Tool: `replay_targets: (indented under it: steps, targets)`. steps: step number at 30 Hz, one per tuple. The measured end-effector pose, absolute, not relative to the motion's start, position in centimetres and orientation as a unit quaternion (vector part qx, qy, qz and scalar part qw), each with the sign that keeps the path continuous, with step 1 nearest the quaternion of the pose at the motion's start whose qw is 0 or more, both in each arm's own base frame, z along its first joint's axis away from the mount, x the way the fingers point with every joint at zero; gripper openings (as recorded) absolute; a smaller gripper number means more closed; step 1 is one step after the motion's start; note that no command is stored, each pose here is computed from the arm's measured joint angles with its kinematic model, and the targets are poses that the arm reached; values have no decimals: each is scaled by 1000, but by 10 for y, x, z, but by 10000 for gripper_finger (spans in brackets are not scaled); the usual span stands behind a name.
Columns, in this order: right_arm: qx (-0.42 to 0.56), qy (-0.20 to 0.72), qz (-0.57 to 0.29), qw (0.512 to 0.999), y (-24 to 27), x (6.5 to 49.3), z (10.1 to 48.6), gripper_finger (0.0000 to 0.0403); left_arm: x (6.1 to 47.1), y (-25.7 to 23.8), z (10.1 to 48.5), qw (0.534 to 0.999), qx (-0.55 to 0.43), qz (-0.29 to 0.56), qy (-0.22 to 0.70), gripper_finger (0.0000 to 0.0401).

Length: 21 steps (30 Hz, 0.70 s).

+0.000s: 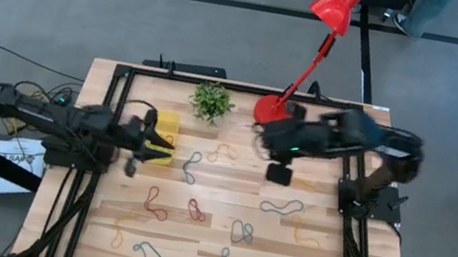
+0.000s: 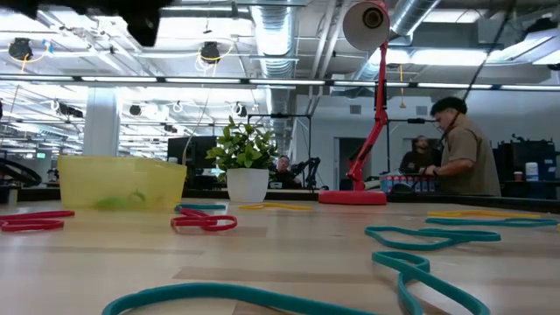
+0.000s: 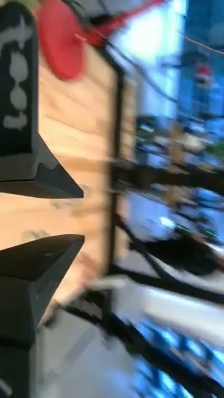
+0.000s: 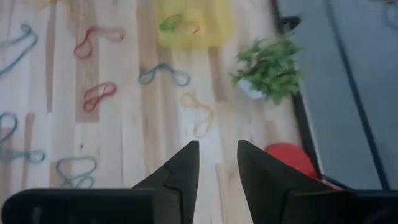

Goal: Pick and place items into bin
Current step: Put the red rubber band into the yellow bin

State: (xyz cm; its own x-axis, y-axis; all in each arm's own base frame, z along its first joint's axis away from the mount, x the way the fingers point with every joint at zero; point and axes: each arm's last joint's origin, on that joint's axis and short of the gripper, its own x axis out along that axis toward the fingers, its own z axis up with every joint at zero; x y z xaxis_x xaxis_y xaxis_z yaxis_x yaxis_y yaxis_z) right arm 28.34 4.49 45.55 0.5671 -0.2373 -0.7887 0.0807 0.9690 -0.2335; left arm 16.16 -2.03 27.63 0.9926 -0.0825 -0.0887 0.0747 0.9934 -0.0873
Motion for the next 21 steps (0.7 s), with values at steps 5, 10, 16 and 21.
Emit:
replay_targets:
  steps: [5, 10, 16, 21]
  targets:
    - [-69, 416, -78, 903, 49, 255, 418, 103, 203, -38, 285, 981, 44, -49, 181, 93]
    - [-46, 330, -44, 942, 51, 229, 343, 103, 236, -51, 277, 949, 83, -75, 296, 93]
    - [-2, 183, 12, 983, 55, 205, 259, 103, 263, -61, 238, 915, 55, -123, 380, 93]
    - [14, 118, 16, 993, 53, 192, 220, 103, 285, -66, 208, 905, 34, -126, 404, 93]
